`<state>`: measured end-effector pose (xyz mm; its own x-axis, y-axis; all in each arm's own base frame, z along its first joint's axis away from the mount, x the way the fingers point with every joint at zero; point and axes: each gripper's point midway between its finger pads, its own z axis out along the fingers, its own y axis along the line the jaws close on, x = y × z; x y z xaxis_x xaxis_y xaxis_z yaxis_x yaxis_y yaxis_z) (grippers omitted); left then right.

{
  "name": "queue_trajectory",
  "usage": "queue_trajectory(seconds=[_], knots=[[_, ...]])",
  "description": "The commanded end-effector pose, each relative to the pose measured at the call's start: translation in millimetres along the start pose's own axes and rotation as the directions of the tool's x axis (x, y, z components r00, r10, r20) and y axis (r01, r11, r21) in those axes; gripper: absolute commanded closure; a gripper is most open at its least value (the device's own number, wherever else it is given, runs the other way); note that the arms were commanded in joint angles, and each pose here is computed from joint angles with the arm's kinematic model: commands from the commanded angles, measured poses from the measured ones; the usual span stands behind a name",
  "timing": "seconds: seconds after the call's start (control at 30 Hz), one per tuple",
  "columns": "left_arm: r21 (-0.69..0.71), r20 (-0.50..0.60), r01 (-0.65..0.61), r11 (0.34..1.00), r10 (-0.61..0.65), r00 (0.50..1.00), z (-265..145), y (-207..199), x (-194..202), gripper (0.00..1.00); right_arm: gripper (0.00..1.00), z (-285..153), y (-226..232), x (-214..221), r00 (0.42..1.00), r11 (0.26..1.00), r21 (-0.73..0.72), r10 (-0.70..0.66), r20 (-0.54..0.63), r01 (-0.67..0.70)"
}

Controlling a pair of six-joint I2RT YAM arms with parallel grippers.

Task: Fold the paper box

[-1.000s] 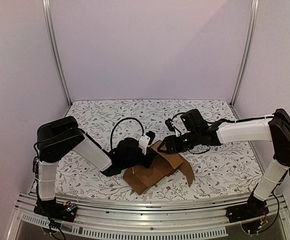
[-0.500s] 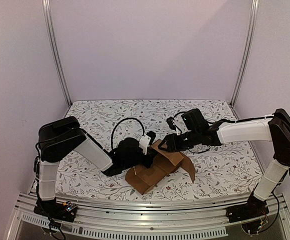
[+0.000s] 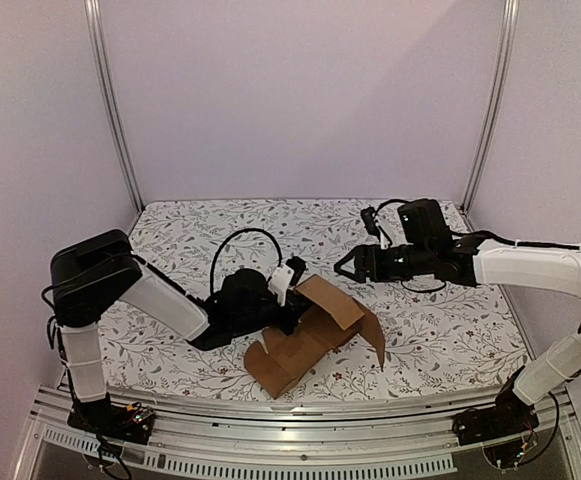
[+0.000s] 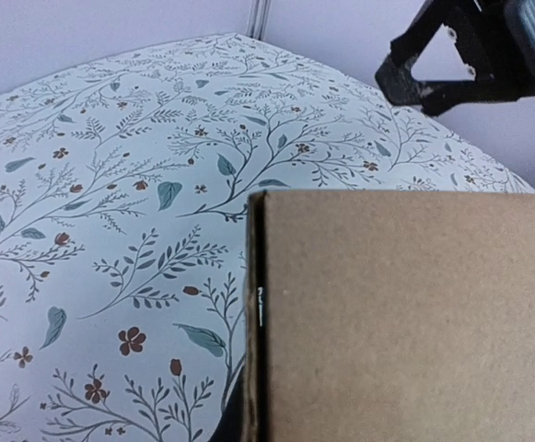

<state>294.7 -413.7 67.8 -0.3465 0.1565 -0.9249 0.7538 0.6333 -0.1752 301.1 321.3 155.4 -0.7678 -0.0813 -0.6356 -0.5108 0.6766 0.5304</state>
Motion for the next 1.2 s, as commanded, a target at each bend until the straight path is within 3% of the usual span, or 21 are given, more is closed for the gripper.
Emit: queue_trajectory(seconds=[0.0,0.13,0.43,0.57,1.17], knots=[[0.079,0.001,0.025,0.997,-0.025,1.000,-19,-13,-19,1.00,0.28,-46,5,-27,0.990,0.999,0.015,-0.053,0.131,0.051],[0.144,-0.016,0.049,0.988,-0.048,0.999,-31,-26,-28,1.00,0.34,-63,1,-26,0.986,0.997,0.027,-0.071,0.148,0.068],[0.299,-0.032,0.082,0.951,-0.076,0.997,-47,-56,-50,1.00,0.84,-59,19,-9,0.991,0.989,-0.112,-0.085,0.102,0.097],[0.338,-0.036,0.105,0.935,-0.098,0.994,-49,-63,-55,1.00,0.98,-53,27,-4,0.994,0.983,-0.160,-0.080,0.081,0.092],[0.397,-0.020,0.172,0.902,-0.179,0.984,-52,-61,-69,1.00,1.00,-19,55,21,0.997,0.965,-0.251,-0.079,0.007,0.079]])
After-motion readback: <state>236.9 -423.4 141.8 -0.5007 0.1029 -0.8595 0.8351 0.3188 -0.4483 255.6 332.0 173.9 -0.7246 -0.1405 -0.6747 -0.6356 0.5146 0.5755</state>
